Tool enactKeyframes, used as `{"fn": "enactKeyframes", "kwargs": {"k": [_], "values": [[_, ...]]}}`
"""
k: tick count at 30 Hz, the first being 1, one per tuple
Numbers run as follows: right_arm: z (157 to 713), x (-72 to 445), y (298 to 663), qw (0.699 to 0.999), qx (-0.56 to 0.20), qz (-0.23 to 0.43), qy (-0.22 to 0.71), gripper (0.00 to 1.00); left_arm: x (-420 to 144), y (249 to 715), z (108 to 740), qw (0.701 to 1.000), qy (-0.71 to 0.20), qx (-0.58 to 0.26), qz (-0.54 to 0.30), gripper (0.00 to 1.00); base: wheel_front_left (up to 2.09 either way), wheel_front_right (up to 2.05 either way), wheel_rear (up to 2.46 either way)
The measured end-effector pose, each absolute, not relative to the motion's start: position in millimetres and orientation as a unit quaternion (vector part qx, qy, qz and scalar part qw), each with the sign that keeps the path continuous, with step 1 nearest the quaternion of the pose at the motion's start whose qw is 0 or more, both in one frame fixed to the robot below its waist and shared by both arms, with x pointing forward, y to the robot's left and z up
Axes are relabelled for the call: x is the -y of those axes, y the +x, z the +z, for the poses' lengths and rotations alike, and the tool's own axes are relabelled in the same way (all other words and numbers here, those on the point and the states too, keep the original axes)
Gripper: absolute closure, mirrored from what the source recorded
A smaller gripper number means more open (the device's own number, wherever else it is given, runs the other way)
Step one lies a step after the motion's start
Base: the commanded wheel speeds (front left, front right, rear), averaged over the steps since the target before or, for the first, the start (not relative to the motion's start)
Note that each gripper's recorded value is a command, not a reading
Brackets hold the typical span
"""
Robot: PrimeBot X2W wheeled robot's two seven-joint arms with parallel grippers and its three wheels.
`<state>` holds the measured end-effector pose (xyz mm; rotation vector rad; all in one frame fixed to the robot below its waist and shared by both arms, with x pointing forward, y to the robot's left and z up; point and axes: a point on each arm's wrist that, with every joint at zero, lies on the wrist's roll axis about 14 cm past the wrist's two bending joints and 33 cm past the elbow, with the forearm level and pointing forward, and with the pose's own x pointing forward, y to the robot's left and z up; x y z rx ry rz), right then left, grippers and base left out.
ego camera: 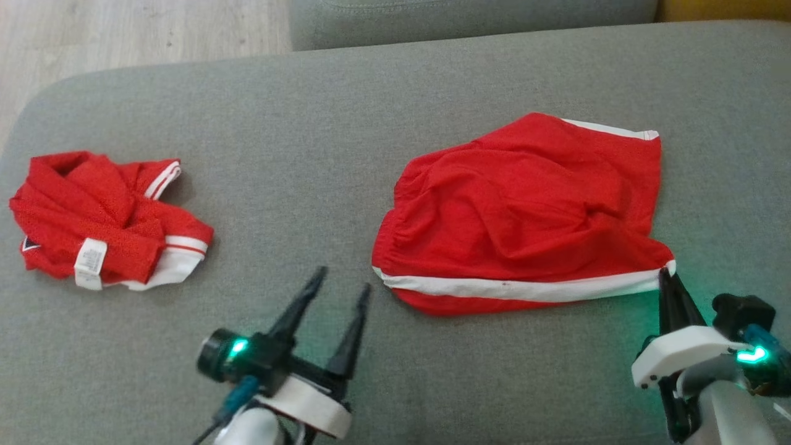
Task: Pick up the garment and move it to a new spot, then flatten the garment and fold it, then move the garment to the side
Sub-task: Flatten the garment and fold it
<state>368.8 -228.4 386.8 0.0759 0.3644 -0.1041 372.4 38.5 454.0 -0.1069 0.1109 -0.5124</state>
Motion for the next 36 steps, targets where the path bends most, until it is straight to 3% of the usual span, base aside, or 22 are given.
{"fn": "enactKeyframes", "kwargs": {"k": [7, 27, 29, 30, 36], "values": [[384.1, 233.4, 368.4, 0.980, -0.188, -0.058, 0.035, 1.00, -8.2, 369.8, 424.6, 0.938, -0.026, -0.121, -0.325, 0.00, 0.00, 0.00, 0.00], [370.7, 250.1, 371.4, 0.975, -0.206, -0.082, 0.031, 1.00, 20.3, 383.0, 381.9, 0.899, -0.033, -0.202, -0.386, 0.00, 0.00, 0.00, 0.00], [369.8, 250.4, 371.2, 0.974, -0.208, -0.083, 0.031, 1.00, 22.2, 382.8, 380.4, 0.897, -0.032, -0.204, -0.390, 0.93, 0.00, 0.00, 0.00], [369.6, 250.4, 371.2, 0.974, -0.208, -0.083, 0.030, 1.00, 23.8, 381.8, 380.9, 0.896, -0.033, -0.202, -0.393, 1.00, 0.00, 0.00, 0.00], [372.2, 249.1, 373.0, 0.975, -0.205, -0.079, 0.027, 1.00, 28.4, 381.0, 388.5, 0.895, -0.037, -0.185, -0.403, 1.00, 0.00, 0.00, 0.00]]}}
